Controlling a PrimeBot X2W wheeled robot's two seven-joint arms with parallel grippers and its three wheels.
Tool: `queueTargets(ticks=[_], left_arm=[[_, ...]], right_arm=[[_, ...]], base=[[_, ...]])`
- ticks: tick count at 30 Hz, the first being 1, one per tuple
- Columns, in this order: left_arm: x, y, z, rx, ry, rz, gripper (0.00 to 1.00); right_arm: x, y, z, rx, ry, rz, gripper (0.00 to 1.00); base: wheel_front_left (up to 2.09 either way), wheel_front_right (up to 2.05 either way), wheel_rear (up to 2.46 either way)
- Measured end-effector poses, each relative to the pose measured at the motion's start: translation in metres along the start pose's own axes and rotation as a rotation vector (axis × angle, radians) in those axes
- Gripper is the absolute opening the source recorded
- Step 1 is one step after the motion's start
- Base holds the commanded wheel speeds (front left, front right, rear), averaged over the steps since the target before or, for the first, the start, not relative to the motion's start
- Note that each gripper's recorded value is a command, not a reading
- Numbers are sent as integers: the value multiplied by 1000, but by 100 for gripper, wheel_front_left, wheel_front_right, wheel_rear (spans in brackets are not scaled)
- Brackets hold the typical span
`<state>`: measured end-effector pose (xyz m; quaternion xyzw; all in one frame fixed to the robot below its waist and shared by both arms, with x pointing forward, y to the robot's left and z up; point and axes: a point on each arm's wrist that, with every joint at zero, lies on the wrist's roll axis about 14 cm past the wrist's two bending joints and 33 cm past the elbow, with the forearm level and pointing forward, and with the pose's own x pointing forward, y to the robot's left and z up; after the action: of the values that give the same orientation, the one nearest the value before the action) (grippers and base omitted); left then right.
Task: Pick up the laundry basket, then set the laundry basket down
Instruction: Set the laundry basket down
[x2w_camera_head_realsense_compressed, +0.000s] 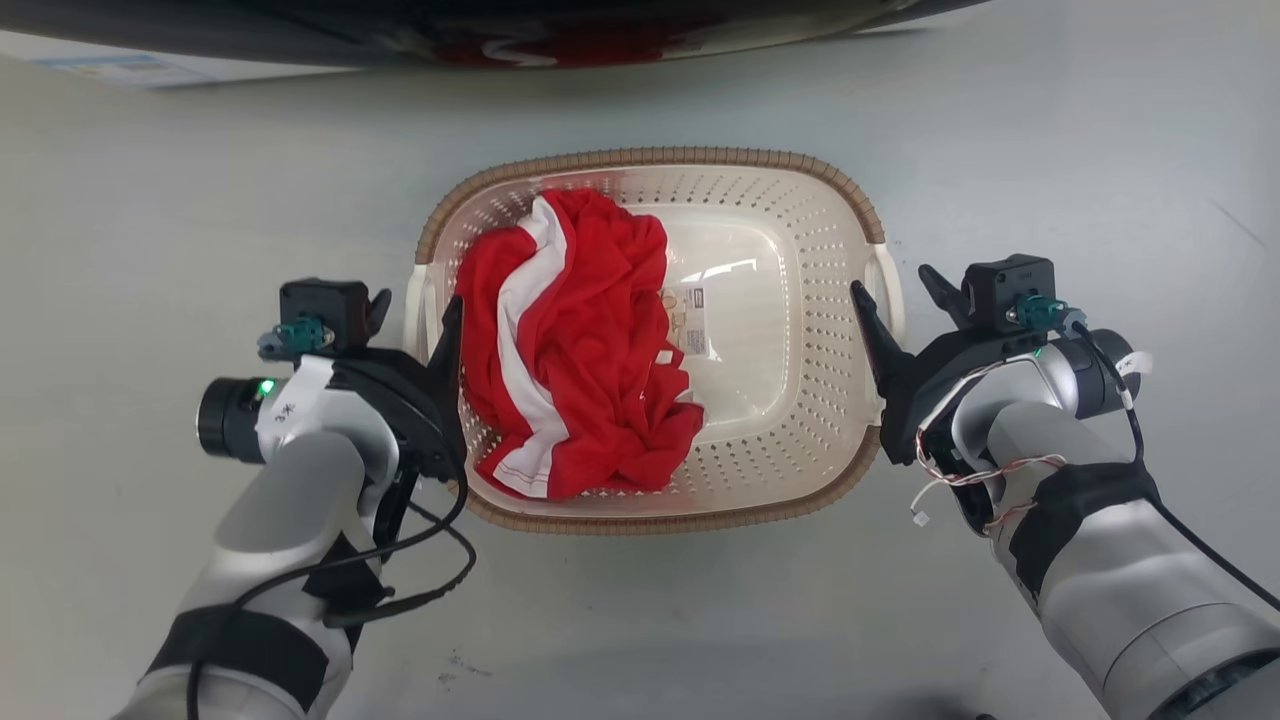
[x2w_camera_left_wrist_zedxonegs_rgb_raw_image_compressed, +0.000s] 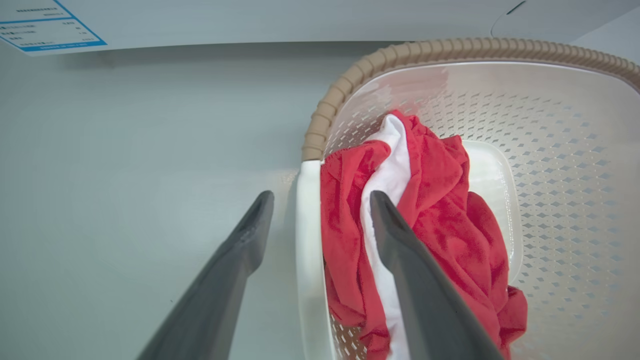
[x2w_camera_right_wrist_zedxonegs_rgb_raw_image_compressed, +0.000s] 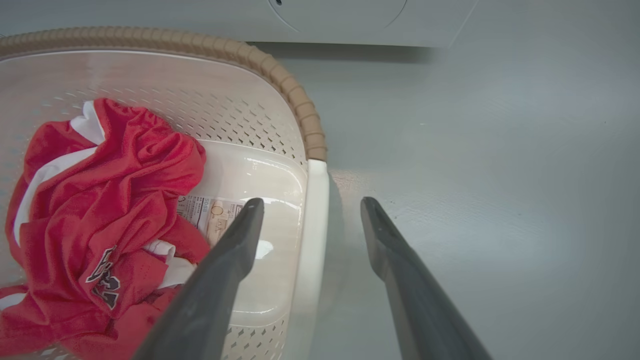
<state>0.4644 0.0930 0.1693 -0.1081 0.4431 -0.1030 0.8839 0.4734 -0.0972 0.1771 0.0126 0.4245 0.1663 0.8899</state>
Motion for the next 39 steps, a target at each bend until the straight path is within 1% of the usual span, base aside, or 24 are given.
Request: queueTargets(ticks=[6,19,30,39], left_arm=[[-18,-3,-4,9,6,4,100],[-62,-15,22,42,-82,-7,100],[-109,-27,34,60,-173,-16,100],[-146,-38,57,46,-308,-44,100]], right_arm=[[-17,1,9,-1,-23,-6,100],[-66,1,30,33,-105,-42,100],[-114,8,60,84,-251,-58,100],[-154,15,74,100,-368,-81,100]], base=[[0,0,0],[0,0,0],[0,0,0],[0,0,0]])
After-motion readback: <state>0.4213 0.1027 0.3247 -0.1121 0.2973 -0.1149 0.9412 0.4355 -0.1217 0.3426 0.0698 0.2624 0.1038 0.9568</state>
